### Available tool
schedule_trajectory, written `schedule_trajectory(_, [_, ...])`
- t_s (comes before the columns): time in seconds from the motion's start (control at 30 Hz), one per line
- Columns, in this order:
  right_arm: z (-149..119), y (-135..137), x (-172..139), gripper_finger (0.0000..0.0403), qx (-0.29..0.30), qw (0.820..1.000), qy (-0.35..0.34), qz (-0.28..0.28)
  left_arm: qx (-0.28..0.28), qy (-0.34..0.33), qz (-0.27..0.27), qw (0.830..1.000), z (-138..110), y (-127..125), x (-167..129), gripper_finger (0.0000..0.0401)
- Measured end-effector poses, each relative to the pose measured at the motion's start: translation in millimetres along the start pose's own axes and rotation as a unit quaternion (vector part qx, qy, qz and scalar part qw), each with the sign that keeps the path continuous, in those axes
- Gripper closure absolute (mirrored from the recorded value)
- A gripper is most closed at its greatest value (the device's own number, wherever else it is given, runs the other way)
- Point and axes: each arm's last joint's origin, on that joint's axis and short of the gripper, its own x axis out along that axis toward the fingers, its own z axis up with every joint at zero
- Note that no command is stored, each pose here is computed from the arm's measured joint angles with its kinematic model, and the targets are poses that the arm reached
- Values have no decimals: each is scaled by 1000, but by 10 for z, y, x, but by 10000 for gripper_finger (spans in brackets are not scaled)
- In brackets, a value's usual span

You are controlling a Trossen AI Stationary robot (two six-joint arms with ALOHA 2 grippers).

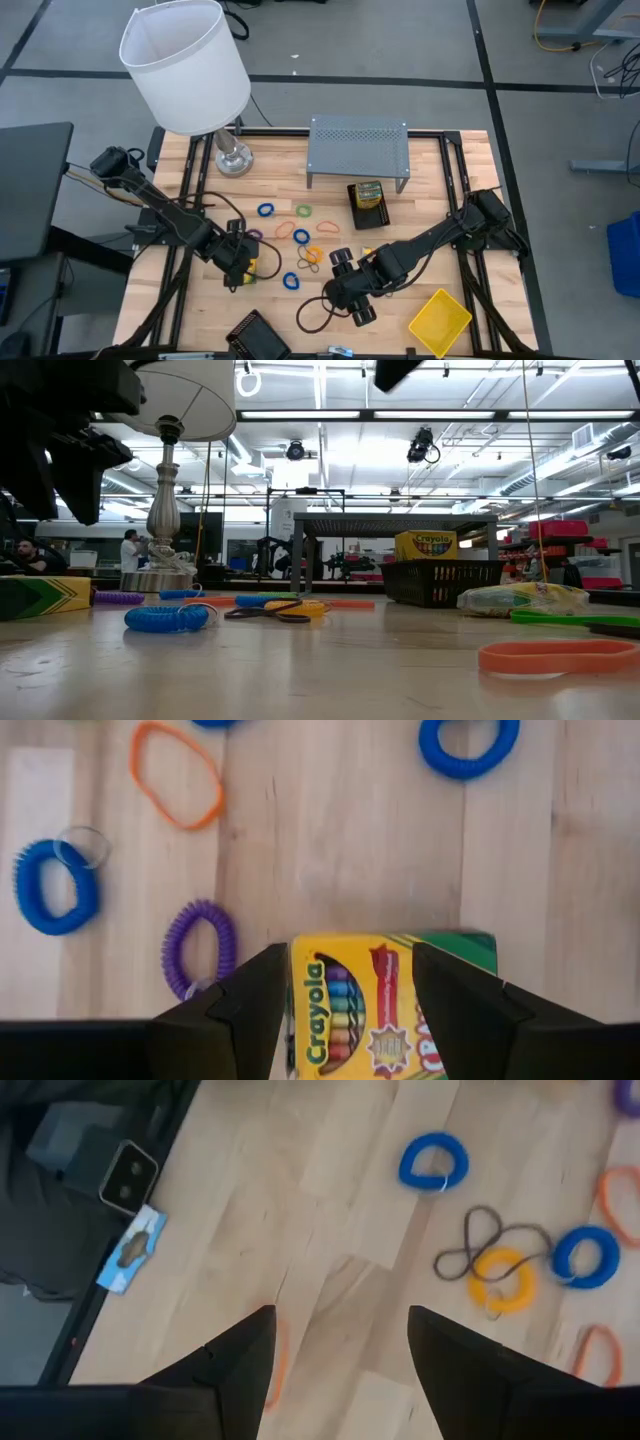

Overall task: Pick & Place Office Desk Supplies
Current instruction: Put the yellow crayon box into the top black bin

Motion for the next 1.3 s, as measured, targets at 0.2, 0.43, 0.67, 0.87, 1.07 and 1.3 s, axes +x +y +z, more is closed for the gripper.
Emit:
schedule_trajectory(0.2, [-82, 99, 95, 170, 7, 1000, 13, 6, -6, 55, -2, 998, 12, 161, 45, 181])
schedule_trajectory(0.43, [-88, 186, 116, 170, -3, 1000, 3, 11, -36, 83, -41, 995, -53, 326, 262, 181])
schedule_trajectory(0.67, [-79, 216, 113, 170, -12, 1000, -3, 13, -56, 110, -66, 990, -205, 454, 452, 182])
schedule_trajectory(0.87, [-66, 218, 113, 170, -12, 1000, -10, 14, -47, 108, -83, 990, -234, 476, 498, 200])
schedule_trajectory(1.07, [-60, 217, 113, 169, -11, 1000, -13, 14, -23, 94, -93, 991, -214, 463, 506, 284])
schedule_trajectory(1.3, [-53, 216, 113, 170, -7, 1000, -16, 14, -24, 70, -56, 996, -179, 476, 497, 395])
